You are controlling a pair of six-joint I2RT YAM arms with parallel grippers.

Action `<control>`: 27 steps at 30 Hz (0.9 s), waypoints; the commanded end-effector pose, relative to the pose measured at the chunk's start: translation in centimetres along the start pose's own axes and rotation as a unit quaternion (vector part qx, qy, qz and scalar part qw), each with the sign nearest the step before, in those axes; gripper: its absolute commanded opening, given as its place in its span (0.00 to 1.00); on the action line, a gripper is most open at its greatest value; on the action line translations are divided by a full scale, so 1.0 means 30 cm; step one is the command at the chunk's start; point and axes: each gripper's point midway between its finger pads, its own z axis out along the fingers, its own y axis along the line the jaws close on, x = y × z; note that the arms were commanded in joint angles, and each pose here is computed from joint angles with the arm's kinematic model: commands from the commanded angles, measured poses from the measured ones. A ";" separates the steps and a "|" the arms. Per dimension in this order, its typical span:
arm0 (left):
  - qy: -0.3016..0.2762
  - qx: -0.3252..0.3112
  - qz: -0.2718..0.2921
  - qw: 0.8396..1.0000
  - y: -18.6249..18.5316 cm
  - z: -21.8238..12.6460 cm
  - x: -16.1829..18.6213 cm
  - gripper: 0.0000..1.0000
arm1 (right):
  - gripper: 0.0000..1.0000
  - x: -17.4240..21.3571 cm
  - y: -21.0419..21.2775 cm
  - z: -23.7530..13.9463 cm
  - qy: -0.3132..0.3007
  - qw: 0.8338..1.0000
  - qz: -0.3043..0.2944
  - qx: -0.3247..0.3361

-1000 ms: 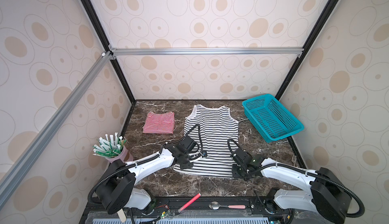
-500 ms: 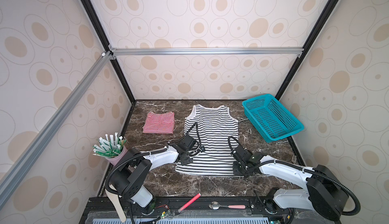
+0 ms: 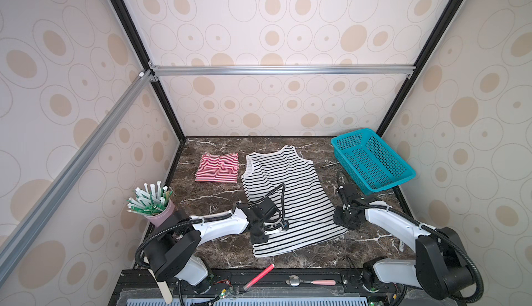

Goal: Fold and stack the tank tops

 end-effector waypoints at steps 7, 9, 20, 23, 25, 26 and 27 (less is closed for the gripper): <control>-0.084 -0.183 -0.130 0.971 0.482 -0.173 -0.109 0.26 | 0.41 0.151 0.299 -0.066 0.017 0.986 -0.131 -0.106; -0.078 -0.217 -0.158 0.960 0.588 -0.158 -0.088 0.26 | 0.41 0.212 0.350 -0.044 0.036 0.981 -0.151 -0.119; 0.004 -0.252 -0.217 0.943 0.890 0.047 0.018 0.25 | 0.42 0.292 0.345 0.081 0.074 0.983 -0.148 -0.079; 0.013 -0.233 -0.214 0.949 0.862 0.087 0.030 0.25 | 0.42 0.268 0.299 0.098 0.081 0.986 -0.131 -0.064; 0.013 -0.214 -0.212 0.953 0.825 0.103 0.032 0.25 | 0.42 0.247 0.263 0.114 0.089 0.989 -0.104 -0.062; 0.014 -0.208 -0.210 0.955 0.809 0.108 0.033 0.25 | 0.42 0.238 0.246 0.125 0.095 0.990 -0.090 -0.062; 0.018 -0.203 -0.205 0.957 0.788 0.115 0.037 0.25 | 0.42 0.226 0.222 0.137 0.103 0.990 -0.071 -0.059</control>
